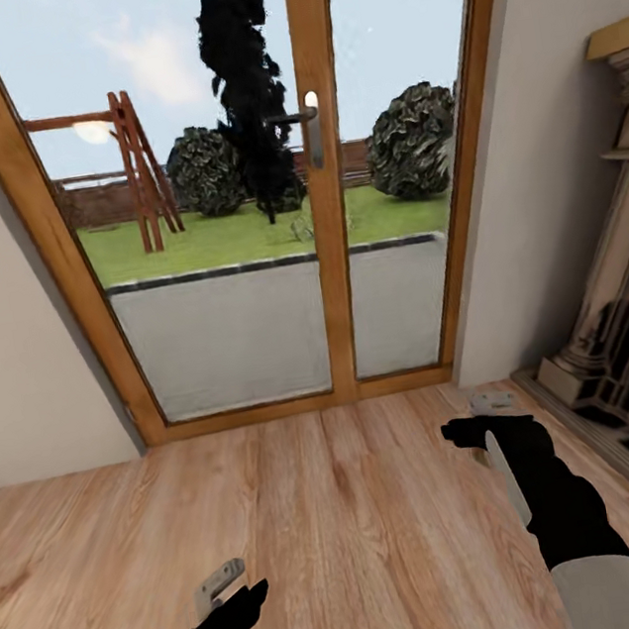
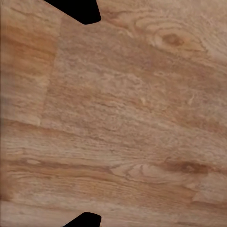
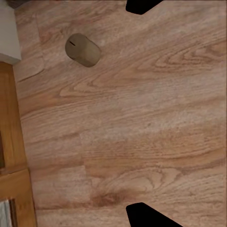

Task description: Place each of the two pumpkins and all three candles from the living room inside a cabinet in the living room (use any cabinet), then make sure every cabinet is closed, and position the cauldron so it is next to a table in the living room.

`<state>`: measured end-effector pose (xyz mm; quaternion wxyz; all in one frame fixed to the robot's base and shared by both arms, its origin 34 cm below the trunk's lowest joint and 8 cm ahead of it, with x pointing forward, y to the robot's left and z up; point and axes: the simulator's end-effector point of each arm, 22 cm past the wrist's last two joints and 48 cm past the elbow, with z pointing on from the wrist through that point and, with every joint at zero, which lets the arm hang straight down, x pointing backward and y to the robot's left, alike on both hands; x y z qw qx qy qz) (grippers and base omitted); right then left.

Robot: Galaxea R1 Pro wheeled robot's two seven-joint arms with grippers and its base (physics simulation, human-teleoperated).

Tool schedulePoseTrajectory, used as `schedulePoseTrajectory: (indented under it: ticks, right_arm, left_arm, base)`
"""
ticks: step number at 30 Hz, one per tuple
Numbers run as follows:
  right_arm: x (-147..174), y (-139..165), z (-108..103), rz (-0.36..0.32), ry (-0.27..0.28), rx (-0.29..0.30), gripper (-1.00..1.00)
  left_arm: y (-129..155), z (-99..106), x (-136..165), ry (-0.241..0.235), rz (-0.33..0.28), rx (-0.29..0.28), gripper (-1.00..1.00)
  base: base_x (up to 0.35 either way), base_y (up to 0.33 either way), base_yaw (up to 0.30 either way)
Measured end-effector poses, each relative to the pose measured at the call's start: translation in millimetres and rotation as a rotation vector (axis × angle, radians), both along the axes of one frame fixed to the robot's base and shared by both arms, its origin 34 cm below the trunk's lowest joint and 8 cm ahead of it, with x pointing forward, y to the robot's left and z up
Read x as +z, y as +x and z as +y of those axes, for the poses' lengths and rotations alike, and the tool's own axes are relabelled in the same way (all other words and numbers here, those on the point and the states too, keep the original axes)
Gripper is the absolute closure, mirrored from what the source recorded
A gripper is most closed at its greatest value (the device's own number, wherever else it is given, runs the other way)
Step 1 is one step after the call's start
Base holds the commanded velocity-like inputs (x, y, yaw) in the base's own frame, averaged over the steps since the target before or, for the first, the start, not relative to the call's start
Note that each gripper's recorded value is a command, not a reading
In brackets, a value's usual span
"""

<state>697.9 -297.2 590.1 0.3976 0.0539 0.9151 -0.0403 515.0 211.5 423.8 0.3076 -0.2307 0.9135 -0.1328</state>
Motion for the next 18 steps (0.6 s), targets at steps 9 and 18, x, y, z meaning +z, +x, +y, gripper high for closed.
schedulePoseTrajectory:
  ticks: [9,18]
  right_arm:
    - [-60.9,-11.6,-0.4,0.135,0.015,0.002,-1.0]
    - [-54.4,-0.1,1.6,0.075,0.004,0.015,-1.0]
  left_arm:
    - [0.2,-0.6,-10.0,0.0,0.027,-0.002,-1.0]
    - [7.4,4.6,1.1,0.006,-0.006,0.005,-1.0]
  base:
    - [0.344,-0.088,-0.286]
    - [0.344,-0.102,-0.129]
